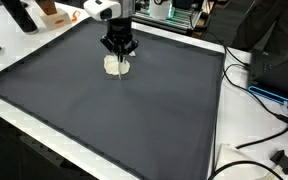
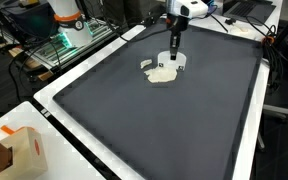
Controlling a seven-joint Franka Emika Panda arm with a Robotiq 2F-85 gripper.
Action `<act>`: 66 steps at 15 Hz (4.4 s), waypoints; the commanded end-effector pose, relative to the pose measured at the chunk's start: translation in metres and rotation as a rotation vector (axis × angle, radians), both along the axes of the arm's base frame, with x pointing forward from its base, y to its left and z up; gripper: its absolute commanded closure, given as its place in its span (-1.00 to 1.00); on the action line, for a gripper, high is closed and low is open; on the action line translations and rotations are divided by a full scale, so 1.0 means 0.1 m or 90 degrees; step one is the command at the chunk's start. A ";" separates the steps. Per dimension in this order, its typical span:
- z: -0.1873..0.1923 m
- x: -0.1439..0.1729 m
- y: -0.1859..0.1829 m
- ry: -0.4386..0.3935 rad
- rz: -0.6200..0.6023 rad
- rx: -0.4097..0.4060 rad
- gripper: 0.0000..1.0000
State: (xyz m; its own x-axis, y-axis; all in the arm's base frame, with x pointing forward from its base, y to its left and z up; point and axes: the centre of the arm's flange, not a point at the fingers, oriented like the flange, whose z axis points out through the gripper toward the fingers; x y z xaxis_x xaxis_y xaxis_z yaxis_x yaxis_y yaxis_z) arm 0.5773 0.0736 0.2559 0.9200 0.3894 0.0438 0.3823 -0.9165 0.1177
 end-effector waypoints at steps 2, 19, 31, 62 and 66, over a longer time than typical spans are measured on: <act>-0.31 -0.23 -0.11 0.046 0.003 0.011 0.98; -0.55 -0.63 -0.33 0.097 -0.022 0.010 0.98; -0.60 -0.25 -0.12 0.017 0.019 0.011 0.98; -0.69 -0.48 0.06 0.080 0.126 0.047 0.98; -0.67 -0.51 0.12 0.086 0.159 0.066 0.98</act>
State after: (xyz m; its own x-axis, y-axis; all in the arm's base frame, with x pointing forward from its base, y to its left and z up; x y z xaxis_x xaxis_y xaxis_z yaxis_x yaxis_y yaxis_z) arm 0.5524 0.0883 0.2466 0.8118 0.5817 0.0502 0.5800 -0.8134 0.0457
